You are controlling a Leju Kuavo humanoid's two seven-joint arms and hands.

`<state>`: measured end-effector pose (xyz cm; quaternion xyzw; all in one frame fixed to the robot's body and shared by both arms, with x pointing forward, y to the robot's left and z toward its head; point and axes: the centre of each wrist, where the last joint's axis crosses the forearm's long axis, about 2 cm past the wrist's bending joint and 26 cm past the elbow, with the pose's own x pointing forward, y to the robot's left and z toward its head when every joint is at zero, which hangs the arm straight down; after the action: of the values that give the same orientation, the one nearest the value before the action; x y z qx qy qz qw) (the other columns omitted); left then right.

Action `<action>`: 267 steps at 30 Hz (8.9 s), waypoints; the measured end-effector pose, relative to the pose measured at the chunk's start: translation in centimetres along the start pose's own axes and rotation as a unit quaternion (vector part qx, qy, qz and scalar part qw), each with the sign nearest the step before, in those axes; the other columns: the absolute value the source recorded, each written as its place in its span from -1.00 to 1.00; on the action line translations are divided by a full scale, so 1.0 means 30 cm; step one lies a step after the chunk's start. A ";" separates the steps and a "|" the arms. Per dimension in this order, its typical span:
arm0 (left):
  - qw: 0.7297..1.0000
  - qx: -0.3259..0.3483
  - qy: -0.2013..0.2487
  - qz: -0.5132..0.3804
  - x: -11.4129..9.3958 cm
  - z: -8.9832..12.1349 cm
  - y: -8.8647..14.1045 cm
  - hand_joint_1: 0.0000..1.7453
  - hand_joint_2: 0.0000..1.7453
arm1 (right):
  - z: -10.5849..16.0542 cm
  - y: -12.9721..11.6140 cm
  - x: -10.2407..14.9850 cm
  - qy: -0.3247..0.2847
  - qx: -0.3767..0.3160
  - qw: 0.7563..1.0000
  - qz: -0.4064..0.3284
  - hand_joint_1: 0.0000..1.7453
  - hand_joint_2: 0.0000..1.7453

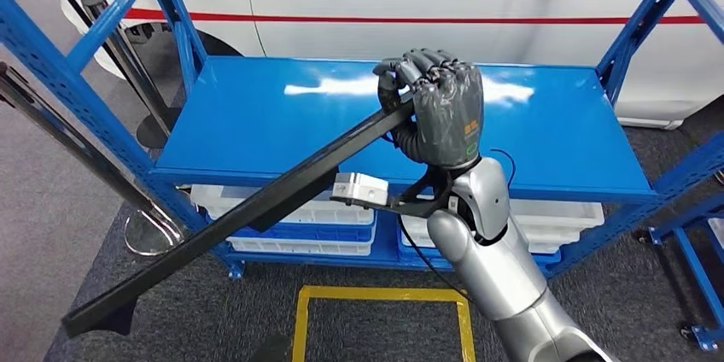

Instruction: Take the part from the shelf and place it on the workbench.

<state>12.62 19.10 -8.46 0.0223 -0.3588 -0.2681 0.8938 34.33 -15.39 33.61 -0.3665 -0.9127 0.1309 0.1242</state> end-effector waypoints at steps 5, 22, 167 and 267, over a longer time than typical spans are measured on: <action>1.000 -0.001 0.000 -0.001 0.000 0.001 -0.003 -1.00 1.00 | -0.004 0.008 -0.003 0.002 0.003 1.000 0.000 1.00 1.00; 1.000 0.023 -0.006 0.018 0.030 -0.015 0.018 -1.00 1.00 | -0.036 -0.037 -0.091 0.032 -0.027 0.999 0.003 1.00 1.00; 0.997 0.057 0.006 0.057 -0.047 0.014 0.020 -1.00 1.00 | 0.016 -0.271 -0.208 0.022 -0.031 0.999 0.004 1.00 1.00; 0.996 0.070 0.018 0.060 -0.073 0.022 0.031 -1.00 1.00 | 0.026 -0.313 -0.189 -0.030 -0.023 0.999 -0.030 1.00 1.00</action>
<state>11.31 21.09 -9.13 0.0687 -0.3610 -0.1881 0.9108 32.08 -26.04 35.24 -0.3377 -0.9293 0.1172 0.0928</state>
